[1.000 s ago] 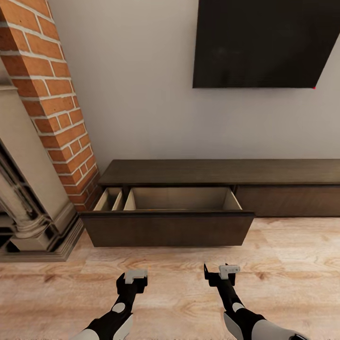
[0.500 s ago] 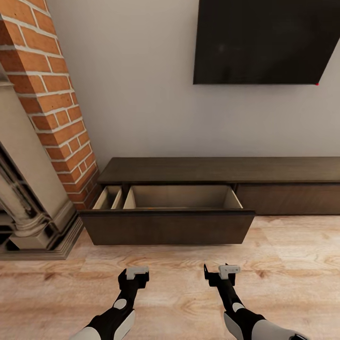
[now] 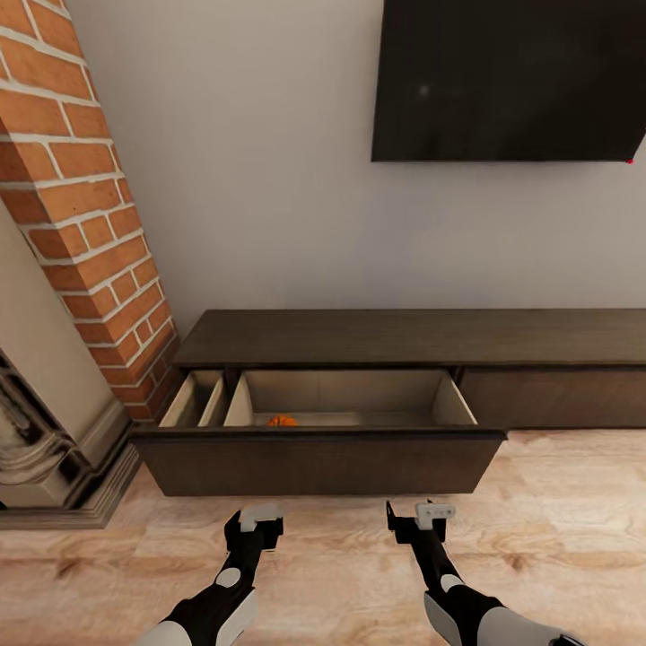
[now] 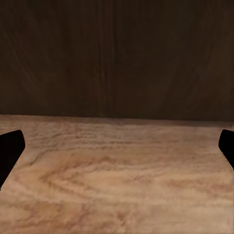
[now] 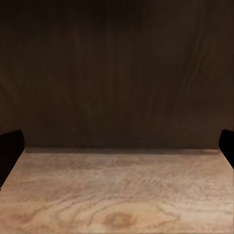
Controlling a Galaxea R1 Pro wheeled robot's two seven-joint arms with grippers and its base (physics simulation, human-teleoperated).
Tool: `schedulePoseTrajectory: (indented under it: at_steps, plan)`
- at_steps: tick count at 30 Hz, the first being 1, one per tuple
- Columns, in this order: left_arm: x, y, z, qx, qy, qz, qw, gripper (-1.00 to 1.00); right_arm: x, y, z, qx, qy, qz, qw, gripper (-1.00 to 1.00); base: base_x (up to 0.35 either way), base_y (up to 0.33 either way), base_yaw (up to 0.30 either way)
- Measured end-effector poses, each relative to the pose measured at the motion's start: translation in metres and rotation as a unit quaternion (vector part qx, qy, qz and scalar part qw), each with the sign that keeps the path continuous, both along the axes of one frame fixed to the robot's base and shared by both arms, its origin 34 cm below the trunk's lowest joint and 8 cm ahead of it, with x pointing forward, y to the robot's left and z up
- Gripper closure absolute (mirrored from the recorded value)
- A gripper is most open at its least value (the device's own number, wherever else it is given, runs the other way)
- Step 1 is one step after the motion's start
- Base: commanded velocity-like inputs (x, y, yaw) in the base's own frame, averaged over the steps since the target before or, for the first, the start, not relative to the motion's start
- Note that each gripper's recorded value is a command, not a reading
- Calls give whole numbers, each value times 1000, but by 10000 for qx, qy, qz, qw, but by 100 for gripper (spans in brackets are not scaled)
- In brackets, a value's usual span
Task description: Place each of the two pumpkins and all three candles from the living room inside a cabinet in the living room (use any cabinet), then make sure every cabinet is closed, and position the cauldron so it is next to a table in the living room.
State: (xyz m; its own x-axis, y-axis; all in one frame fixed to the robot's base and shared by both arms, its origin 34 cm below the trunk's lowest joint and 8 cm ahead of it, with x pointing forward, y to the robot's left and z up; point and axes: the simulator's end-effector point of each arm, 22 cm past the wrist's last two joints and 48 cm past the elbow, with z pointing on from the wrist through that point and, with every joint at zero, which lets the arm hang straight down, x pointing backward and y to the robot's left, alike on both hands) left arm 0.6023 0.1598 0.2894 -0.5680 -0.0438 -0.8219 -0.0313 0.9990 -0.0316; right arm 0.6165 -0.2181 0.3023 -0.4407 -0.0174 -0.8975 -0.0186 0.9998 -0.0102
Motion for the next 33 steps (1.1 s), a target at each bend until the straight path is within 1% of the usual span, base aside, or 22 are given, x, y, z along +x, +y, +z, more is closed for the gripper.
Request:
schedulePoseTrajectory:
  at_steps: [8, 22, 33]
  plan:
    - [0, 0, 0, 0, 1, -1, 10000, -100, 0, -1, 0, 3, 1, -18, 10000, -100, 309, 0, 0]
    - [0, 0, -1, 1, 7, -4, 10000, -100, 0, -1, 0, 8, 1, -21, 10000, -100, 226, 0, 0]
    - [-1, 1, -2, 6, 18, -3, 10000, -100, 0, -1, 0, 11, 3, -30, 10000, -100, 139, 0, 0]
